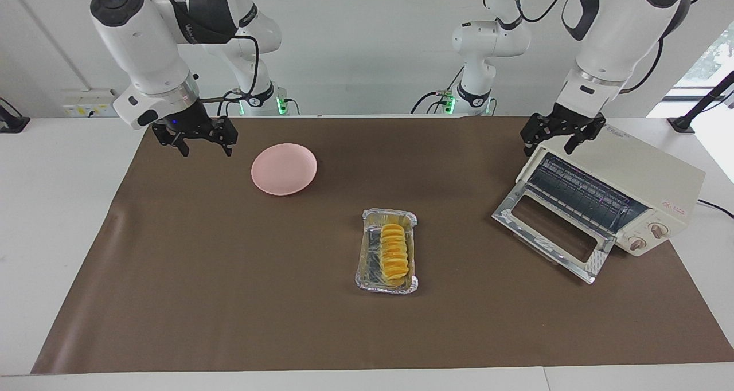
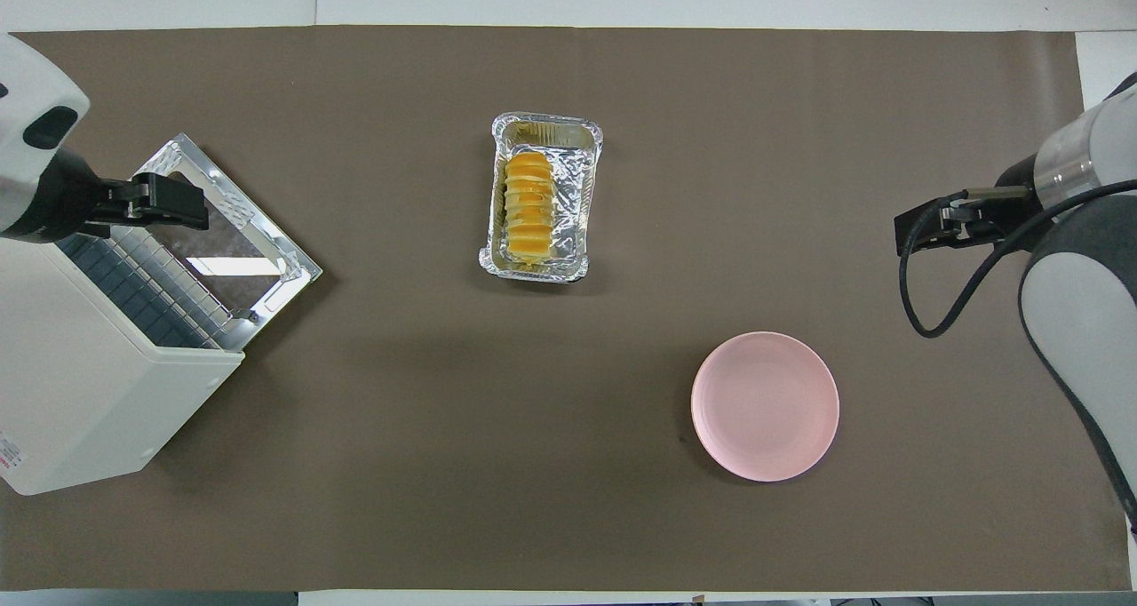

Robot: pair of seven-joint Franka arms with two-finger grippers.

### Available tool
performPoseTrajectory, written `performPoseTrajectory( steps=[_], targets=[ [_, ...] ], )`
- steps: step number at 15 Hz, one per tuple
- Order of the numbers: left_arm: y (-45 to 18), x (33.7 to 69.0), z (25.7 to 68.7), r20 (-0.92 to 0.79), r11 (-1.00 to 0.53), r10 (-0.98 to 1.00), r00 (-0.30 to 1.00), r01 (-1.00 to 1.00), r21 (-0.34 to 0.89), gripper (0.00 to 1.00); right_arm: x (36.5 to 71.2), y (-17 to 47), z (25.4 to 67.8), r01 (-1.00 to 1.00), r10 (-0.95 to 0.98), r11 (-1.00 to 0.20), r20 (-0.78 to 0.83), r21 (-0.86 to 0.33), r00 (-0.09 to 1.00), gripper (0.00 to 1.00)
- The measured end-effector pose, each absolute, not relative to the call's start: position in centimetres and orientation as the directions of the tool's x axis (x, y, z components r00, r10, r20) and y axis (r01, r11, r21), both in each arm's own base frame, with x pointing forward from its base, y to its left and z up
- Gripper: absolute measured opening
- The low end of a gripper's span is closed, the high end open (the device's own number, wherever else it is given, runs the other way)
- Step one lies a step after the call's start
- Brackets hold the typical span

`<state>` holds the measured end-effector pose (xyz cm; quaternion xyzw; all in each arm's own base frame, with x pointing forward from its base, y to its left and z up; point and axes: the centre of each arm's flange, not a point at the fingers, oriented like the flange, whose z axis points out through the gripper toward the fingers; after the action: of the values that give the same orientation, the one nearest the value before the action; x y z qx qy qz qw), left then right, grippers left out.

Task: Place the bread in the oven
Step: 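Reach the left gripper to the foil tray holding the bread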

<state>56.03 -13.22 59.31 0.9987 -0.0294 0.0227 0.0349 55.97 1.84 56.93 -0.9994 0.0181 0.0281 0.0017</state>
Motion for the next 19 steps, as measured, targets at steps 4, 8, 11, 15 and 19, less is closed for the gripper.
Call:
performPoseTrajectory(
  steps=[4,8,11,15,19],
  targets=[
    [-25.6,59.3,56.0,0.023,-0.991,-0.096,0.995,-0.097,0.088,1.0,56.1,-0.4,57.0,-0.061,-0.061,-0.998,-0.05,-0.004,0.997,1.0],
    [-36.7,61.2,48.8,0.048,-0.985,-0.133,0.99,-0.138,0.109,1.0,56.1,-0.3,56.9,-0.06,-0.06,-0.998,-0.052,-0.003,0.997,1.0],
    [-40.8,61.3,43.0,0.041,-0.982,-0.157,0.987,-0.16,0.097,1.0,56.0,-0.4,56.7,-0.061,-0.06,-0.998,-0.056,-0.003,0.997,1.0],
    [-45.0,59.8,38.7,0.043,-0.986,-0.146,0.988,-0.149,0.075,1.0,56.0,-0.4,56.8,-0.062,-0.062,-0.998,-0.054,-0.003,0.997,1.0],
    [-47.1,58.6,36.5,0.05,-0.982,-0.185,0.981,-0.187,0.03,1.0,55.9,-0.4,57.0,-0.062,-0.062,-0.998,-0.051,-0.004,0.997,1.0]
  ],
)
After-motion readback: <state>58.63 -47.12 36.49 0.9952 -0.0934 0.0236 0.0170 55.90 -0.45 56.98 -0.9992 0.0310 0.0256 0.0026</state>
